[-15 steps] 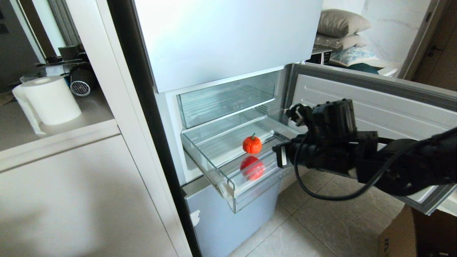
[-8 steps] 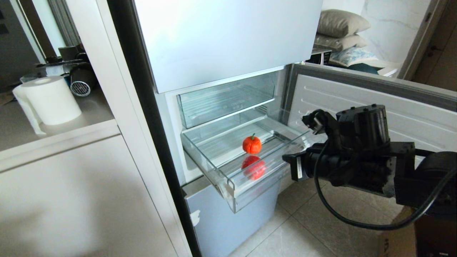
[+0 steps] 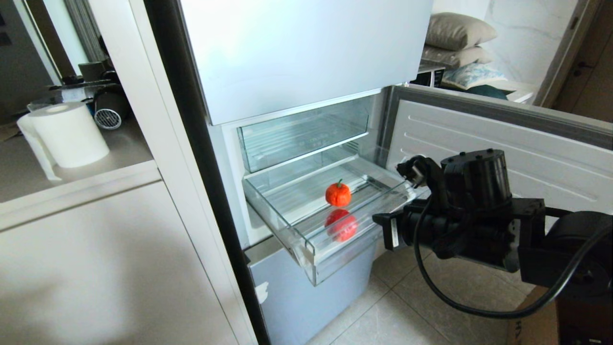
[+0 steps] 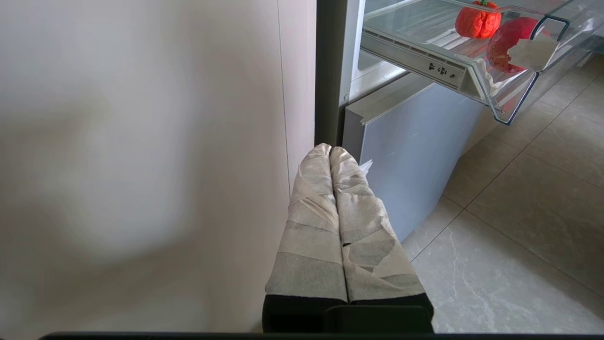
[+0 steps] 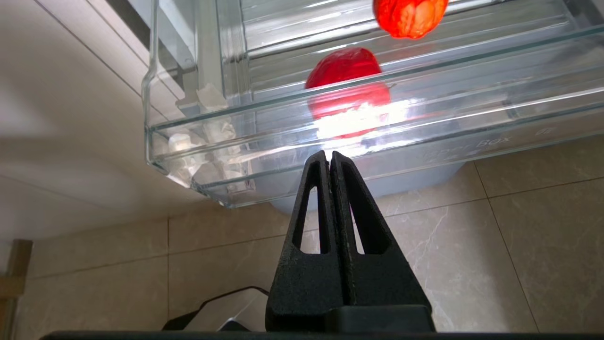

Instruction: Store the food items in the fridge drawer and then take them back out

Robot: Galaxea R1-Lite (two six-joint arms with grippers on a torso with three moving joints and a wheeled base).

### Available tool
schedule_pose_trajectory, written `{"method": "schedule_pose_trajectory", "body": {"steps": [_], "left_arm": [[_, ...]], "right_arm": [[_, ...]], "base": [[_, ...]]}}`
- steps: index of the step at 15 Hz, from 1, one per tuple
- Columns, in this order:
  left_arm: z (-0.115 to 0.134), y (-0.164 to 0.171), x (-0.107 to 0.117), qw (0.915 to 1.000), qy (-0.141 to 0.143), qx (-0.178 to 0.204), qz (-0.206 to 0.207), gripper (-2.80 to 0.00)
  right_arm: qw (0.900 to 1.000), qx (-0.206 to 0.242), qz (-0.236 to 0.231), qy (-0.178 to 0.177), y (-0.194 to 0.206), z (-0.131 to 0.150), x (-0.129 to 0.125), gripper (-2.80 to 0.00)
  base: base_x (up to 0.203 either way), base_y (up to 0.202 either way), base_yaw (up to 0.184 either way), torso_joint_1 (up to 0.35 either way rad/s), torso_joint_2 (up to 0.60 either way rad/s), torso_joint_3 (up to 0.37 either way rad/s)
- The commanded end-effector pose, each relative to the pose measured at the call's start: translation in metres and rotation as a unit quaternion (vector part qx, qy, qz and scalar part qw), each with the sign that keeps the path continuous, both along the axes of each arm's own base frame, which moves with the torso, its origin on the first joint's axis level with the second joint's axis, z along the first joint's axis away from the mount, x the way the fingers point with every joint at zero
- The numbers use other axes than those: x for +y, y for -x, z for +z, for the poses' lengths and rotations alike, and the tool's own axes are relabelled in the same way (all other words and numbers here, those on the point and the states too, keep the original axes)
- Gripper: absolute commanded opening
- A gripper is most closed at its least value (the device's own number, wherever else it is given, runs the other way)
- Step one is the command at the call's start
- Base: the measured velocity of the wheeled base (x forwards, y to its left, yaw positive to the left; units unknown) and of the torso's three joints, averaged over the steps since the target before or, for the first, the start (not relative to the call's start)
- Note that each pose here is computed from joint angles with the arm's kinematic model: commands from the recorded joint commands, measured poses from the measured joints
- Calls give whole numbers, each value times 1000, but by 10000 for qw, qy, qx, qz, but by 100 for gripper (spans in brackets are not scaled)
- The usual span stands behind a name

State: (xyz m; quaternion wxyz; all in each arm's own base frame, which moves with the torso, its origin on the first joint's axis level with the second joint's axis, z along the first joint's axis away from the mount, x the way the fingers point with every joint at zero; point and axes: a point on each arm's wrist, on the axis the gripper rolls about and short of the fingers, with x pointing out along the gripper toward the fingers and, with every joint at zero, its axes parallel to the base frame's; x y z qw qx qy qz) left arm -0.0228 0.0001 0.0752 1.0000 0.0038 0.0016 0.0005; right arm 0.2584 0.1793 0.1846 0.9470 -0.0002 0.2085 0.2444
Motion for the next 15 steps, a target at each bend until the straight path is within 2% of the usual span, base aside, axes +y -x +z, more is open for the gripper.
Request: {"method": "schedule_pose_trajectory", "body": {"steps": [1, 10, 15], "left_arm": [[0, 0, 0, 10000, 0, 7, 2, -280], [0, 0, 0, 10000, 0, 7, 2, -280], [0, 0, 0, 10000, -1, 7, 2, -280]], "right_arm": [[10000, -14, 25, -8, 2, 1, 1, -280], [9995, 216, 163, 154, 9, -14, 6, -280], [9976, 542, 146, 402, -5, -38, 16, -280]], "base": [[0, 0, 0, 0, 0, 0], [0, 0, 0, 0, 0, 0], [0, 0, 0, 0, 0, 0]]}}
